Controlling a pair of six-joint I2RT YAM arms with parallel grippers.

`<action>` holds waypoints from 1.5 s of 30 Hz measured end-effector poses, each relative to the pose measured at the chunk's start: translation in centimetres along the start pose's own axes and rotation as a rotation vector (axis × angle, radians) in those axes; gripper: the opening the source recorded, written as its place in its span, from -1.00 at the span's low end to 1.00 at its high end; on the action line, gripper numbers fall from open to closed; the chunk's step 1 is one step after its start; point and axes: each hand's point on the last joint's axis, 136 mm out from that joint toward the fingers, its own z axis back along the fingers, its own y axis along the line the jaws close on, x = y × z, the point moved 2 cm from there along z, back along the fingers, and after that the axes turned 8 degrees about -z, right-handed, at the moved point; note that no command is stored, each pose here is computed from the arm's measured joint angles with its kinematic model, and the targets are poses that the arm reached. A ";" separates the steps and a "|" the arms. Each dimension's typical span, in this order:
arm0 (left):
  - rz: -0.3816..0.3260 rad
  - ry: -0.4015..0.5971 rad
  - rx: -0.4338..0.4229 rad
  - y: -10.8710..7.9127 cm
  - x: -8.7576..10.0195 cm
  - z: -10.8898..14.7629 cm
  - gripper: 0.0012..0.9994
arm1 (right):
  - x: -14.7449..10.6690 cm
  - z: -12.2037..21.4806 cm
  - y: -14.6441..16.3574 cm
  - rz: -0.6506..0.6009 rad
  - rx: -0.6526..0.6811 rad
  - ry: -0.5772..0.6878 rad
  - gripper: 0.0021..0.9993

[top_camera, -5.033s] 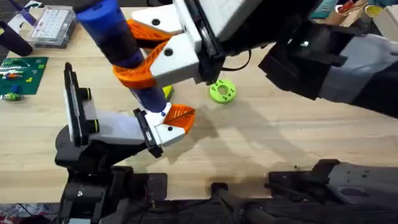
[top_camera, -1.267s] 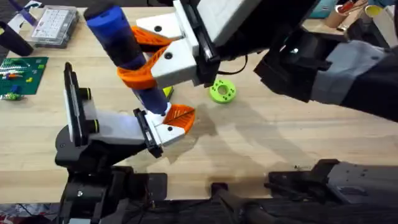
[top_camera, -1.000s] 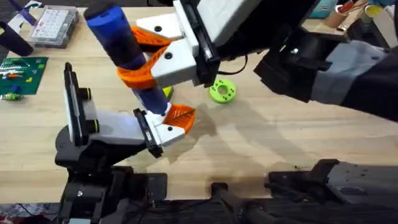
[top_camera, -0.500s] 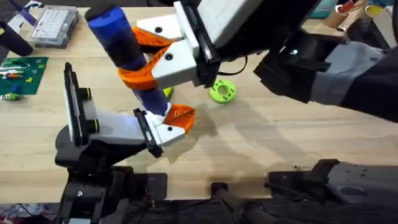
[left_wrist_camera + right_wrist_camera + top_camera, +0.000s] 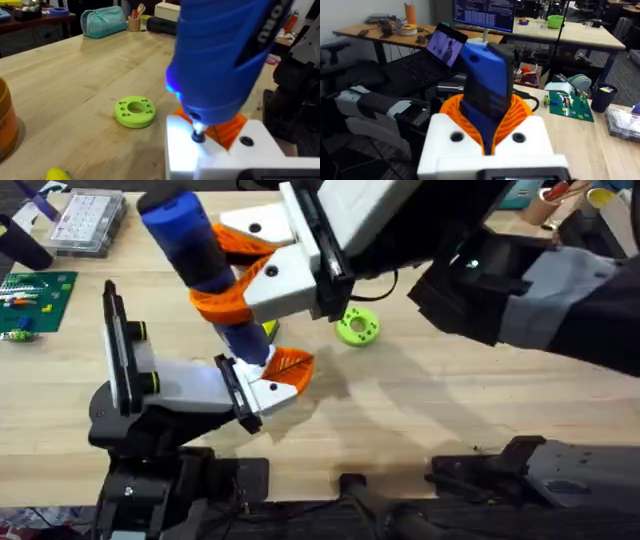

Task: Pick up the gripper from the table and insert it into the empty holder that is missing its gripper. Then pick up a screw, insert it into the mounting hole, and use the screwdriver to tighten it. Finally, clean up the table by picking up the vegetable and placing it into the bucket.

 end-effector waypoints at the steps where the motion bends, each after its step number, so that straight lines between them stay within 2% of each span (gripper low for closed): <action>1: 0.000 0.000 0.000 0.0 0.0 0.0 -0.98 | 0.0 0.0 0.0 -0.001 0.000 0.000 -0.89; 17: 0.000 0.000 0.000 0.0 0.0 0.0 -0.98 | 0.0 0.1 0.1 0.015 0.002 -0.016 -0.89; 45: 0.001 0.000 -0.003 0.0 0.0 0.0 -0.98 | -0.2 0.7 -0.4 -0.049 -0.020 -0.019 -0.89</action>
